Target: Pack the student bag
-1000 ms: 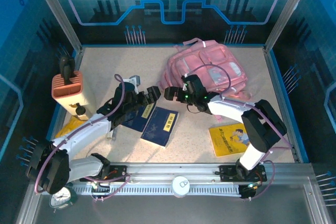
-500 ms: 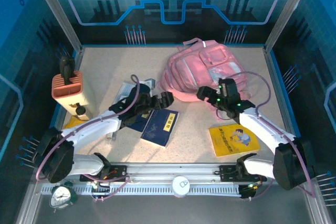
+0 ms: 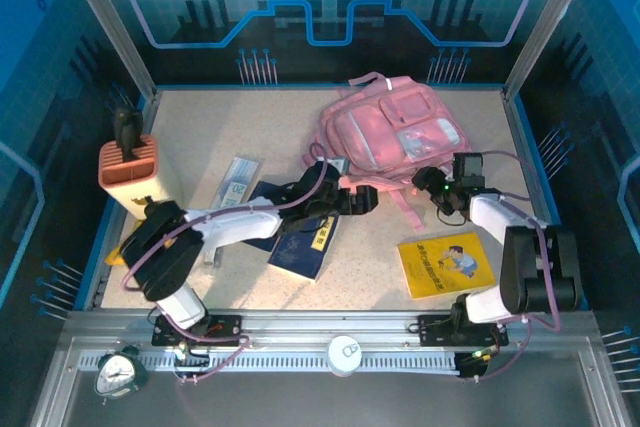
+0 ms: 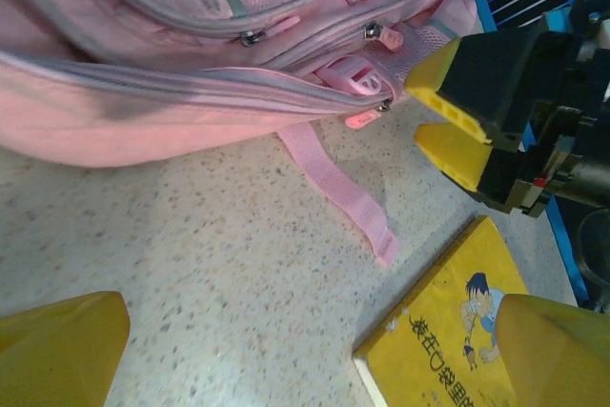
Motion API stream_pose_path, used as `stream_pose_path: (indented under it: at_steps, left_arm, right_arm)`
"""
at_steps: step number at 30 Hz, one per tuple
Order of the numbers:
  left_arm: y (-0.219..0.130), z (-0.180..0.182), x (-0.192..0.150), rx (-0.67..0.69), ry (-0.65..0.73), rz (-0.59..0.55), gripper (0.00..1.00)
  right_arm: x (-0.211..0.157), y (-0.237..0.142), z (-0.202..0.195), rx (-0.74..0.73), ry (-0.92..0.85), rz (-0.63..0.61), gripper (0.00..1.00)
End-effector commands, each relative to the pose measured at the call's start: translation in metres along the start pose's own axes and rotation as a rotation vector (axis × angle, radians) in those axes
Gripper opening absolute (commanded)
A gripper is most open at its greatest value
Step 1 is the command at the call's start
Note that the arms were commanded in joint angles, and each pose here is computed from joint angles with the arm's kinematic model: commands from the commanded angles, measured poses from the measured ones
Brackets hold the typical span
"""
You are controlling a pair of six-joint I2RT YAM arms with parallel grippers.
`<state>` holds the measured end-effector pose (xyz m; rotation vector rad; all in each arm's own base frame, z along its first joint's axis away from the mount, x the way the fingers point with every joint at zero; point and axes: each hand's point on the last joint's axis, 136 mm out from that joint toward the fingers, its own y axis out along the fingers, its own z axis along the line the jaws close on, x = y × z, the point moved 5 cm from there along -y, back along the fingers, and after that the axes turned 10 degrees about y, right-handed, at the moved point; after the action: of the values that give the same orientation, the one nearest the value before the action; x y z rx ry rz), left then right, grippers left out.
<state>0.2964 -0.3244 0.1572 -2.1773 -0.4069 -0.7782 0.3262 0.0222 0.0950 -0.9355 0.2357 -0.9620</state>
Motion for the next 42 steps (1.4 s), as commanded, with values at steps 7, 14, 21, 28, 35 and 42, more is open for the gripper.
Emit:
stream_pose_path:
  at_steps: [7,14,21,28,35,42]
  left_arm:
    - [0.042,0.011,0.018,0.023,0.030,-0.009,0.99]
    - [0.056,0.034,0.031,0.039,0.003,-0.042,0.99]
    - [0.051,0.060,0.070,0.084,0.065,-0.105,0.99]
    - [0.033,0.078,0.106,0.135,0.150,-0.114,0.99]
    - [-0.011,0.063,0.103,0.149,0.218,-0.090,0.95]
    - [-0.027,0.019,0.055,0.135,0.306,-0.027,0.84]
  right_arm:
    - [0.035,0.018,0.018,0.098,0.032,-0.037,0.55]
    - [0.038,0.023,0.023,0.134,0.029,-0.022,0.25]
    - [0.009,-0.001,0.043,0.257,0.005,0.030,0.08]
    - [-0.033,-0.027,0.070,0.301,-0.025,0.010,0.09]
    - [-0.041,-0.036,0.076,0.331,0.092,-0.053,0.08]
    - [-0.043,-0.040,0.082,0.335,0.145,-0.052,0.08]
